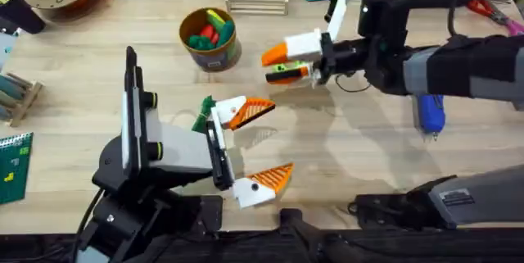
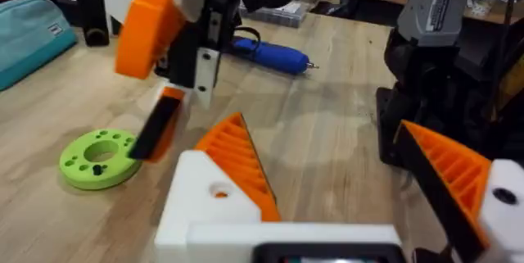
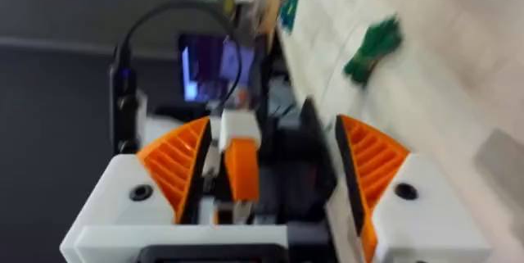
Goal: Pick up the gripper from the table and insert it into the empty holder that is missing its gripper. Then pick up a screw, insert it into the mounting hole, and use the screwdriver to tighten it. Finally, clean up the table by picking up the vegetable and placing it into the bucket.
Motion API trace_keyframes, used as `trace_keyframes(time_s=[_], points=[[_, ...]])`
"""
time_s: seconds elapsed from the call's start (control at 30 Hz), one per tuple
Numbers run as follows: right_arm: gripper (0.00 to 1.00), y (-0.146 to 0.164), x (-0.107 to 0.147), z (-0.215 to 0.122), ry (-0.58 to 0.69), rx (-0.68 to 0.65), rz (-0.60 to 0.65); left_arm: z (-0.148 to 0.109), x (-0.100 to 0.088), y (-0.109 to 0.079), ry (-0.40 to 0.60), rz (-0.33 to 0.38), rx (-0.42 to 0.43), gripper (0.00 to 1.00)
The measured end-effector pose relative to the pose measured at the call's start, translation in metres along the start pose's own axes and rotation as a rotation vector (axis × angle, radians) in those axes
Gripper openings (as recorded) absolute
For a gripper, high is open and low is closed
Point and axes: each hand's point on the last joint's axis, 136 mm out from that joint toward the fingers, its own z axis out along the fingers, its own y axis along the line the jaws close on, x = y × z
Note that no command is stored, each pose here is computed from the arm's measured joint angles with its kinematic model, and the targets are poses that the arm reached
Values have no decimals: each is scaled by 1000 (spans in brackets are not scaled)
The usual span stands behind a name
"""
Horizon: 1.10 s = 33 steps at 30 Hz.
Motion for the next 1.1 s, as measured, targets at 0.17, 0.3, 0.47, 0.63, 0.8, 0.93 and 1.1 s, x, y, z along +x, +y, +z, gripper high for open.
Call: trace_keyframes(time_s=[0.17, 0.3, 0.47, 0.63, 0.8, 0.93, 1.1], points=[[877, 6, 27, 2, 122, -65, 44, 0, 0, 0, 0, 0, 0, 987], [808, 17, 59, 19, 258, -120, 68, 0, 0, 0, 0, 0, 0, 987], [596, 21, 67, 23, 291, -134, 66, 0, 0, 0, 0, 0, 0, 987], [422, 20, 67, 24, 290, -131, 67, 0, 0, 0, 0, 0, 0, 987], [163, 21, 68, 23, 295, -137, 68, 0, 0, 0, 1, -3, 3, 987], [19, 22, 68, 22, 298, -138, 92, 0, 1, 0, 2, -3, 3, 987], [18, 22, 67, 22, 299, -133, 122, 0, 1, 0, 2, -3, 3, 987]])
